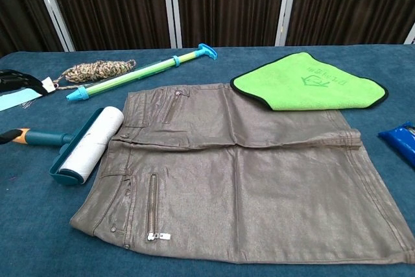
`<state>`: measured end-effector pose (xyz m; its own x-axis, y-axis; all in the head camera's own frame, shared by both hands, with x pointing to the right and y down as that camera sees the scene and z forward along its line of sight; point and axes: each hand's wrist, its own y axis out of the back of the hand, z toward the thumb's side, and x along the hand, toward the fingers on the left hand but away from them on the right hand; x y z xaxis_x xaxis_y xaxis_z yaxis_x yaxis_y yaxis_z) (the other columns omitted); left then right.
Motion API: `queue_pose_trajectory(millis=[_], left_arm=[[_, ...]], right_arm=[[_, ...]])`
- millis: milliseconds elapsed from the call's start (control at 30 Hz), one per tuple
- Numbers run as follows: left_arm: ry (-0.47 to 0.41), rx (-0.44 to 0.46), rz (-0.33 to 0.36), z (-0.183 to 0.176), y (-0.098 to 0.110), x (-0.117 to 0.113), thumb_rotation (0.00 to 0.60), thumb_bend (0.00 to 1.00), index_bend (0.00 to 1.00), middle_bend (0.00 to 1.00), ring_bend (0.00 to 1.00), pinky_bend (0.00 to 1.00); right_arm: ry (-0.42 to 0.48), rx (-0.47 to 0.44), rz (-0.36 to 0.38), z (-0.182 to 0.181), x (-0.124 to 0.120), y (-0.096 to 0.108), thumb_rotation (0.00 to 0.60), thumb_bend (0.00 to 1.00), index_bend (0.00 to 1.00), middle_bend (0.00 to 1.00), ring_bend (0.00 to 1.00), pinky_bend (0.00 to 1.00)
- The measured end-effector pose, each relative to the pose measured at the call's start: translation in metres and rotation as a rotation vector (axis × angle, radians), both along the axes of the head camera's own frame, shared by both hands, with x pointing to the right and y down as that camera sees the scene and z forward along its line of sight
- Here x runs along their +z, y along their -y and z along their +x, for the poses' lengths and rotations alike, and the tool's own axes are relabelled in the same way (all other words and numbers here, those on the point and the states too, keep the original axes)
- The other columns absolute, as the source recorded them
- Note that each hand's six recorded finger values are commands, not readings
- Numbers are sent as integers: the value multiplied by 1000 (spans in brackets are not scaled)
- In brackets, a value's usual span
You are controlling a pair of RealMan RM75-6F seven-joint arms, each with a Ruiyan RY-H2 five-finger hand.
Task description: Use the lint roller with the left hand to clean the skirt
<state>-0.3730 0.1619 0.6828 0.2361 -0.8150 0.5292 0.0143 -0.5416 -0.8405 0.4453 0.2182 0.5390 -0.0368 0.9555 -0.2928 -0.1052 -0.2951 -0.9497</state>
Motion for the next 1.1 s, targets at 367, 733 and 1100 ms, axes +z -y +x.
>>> queue_pose_trajectory(millis=[367, 733, 1100], left_arm=[[29, 17, -54, 20, -3, 40, 600, 493, 214, 136, 62, 155], [37, -49, -84, 17, -7, 58, 600, 495, 226, 174, 89, 184], [42, -49, -90, 30, -5, 69, 600, 494, 272, 223, 155, 259]], right_arm=[[-7, 30, -10, 10, 1, 0, 600, 0, 0, 0, 0, 0], [5, 32, -14, 10, 1, 0, 600, 0, 0, 0, 0, 0], [8, 41, -23, 12, 3, 2, 600, 0, 0, 0, 0, 0]])
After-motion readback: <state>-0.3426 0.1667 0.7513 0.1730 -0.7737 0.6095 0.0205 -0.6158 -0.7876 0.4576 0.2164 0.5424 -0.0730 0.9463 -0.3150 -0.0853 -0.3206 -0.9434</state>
